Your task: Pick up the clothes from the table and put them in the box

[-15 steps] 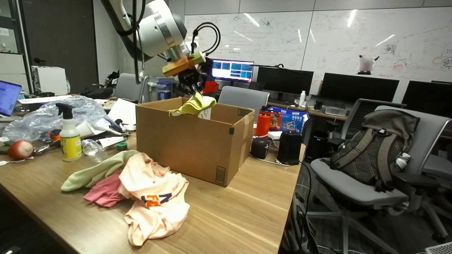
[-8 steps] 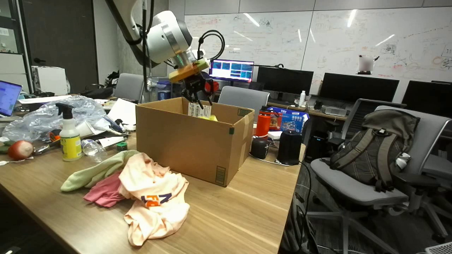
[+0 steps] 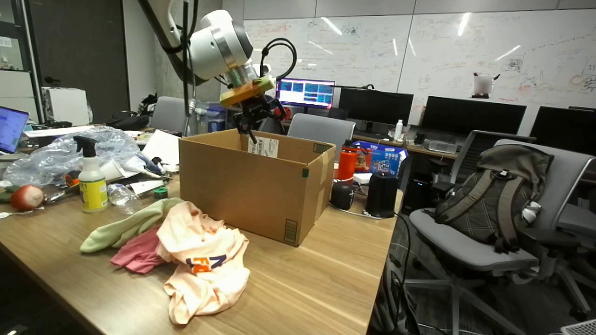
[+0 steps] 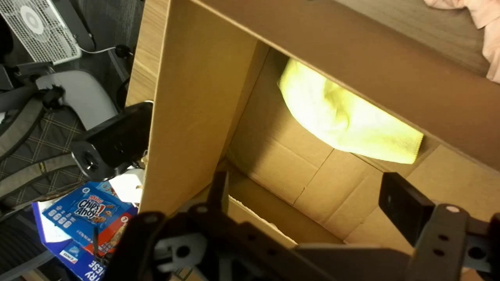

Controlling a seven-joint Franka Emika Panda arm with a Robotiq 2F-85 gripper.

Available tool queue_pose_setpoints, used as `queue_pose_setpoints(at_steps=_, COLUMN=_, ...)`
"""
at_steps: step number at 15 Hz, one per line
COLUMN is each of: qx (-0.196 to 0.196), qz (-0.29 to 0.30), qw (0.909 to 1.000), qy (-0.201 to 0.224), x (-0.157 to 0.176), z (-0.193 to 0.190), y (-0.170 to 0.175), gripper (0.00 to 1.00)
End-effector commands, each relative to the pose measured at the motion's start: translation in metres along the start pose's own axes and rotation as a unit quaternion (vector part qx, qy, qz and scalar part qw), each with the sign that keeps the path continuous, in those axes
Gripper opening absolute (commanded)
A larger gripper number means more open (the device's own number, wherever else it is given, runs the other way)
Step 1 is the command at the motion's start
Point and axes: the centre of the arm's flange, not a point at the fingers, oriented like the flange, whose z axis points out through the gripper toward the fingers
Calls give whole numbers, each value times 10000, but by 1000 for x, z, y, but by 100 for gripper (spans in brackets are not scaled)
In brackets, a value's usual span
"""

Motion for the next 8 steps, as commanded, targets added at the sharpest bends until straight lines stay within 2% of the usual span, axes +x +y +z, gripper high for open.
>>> queue_pose_setpoints(at_steps=1, qx=124, qz=93, qw=9999, qy=-74, x=-52, z=-31, y=12, gripper=100)
queue_pose_setpoints(at_steps=8, qx=618, qz=412, qw=9960, qy=-500, x=-149, z=-56, y=28, gripper=100)
